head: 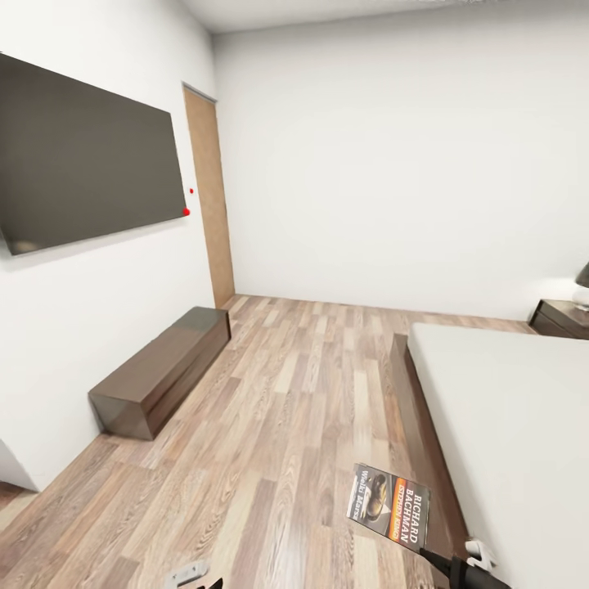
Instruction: In the bedroom, move the book from the bed onto either nightstand, and place the two sandals side by side next to the bed.
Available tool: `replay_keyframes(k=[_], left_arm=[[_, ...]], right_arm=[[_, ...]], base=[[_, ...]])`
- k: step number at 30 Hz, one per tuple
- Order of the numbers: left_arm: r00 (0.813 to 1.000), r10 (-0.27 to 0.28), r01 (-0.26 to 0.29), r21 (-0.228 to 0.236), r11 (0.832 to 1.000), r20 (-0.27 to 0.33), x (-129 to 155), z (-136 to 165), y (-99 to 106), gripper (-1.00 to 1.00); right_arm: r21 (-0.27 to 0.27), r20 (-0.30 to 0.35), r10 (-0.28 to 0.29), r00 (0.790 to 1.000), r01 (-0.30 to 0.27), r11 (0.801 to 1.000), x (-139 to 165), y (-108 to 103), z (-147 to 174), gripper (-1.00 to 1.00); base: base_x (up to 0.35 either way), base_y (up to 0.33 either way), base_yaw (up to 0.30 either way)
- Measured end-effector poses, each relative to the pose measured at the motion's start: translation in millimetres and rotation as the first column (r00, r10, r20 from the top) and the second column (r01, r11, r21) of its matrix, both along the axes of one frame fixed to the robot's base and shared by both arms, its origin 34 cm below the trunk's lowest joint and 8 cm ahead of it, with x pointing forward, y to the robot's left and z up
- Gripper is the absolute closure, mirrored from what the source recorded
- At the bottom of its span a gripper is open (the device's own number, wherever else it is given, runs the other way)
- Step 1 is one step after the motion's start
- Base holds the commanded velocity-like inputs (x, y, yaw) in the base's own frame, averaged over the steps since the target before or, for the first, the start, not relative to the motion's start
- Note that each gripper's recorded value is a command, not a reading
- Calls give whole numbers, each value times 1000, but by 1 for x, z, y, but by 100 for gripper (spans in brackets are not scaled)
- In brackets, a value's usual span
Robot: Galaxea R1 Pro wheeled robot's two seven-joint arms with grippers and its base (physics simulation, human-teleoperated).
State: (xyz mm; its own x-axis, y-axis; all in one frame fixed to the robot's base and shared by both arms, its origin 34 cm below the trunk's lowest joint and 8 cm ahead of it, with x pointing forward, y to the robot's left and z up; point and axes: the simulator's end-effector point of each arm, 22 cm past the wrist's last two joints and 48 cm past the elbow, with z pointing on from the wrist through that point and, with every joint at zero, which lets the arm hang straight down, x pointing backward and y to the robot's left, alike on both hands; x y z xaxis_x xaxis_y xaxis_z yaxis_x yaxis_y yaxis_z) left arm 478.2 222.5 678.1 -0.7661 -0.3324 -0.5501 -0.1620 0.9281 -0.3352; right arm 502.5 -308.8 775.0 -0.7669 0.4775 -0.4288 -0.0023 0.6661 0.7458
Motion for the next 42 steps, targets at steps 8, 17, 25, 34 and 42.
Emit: replay_keyframes(k=[8,17,25,34,42], left_arm=[[1000,0,0,0,1000,-4,-1,-1,0,-100],[1000,1,-1,1,1000,-5,-1,-2,1,-100],[1000,1,-1,1,1000,-5,-1,-2,1,-100],[1000,1,-1,2,1000,-4,-2,-1,1,-100],[1000,1,-1,1,1000,-5,-1,-2,1,-100]], right_arm=[[2,-2,-4,1000,4,1000,0,0,-1,100],[2,-3,-4,1000,4,1000,0,0,-1,100],[2,-2,-4,1000,4,1000,0,0,-1,100],[1,-3,-3,1000,3,1000,-1,0,-1,100],[2,-3,-4,1000,4,1000,0,0,-1,100]], base=[[0,0,-163],[0,0,-11],[0,0,0],[239,0,0],[181,0,0]])
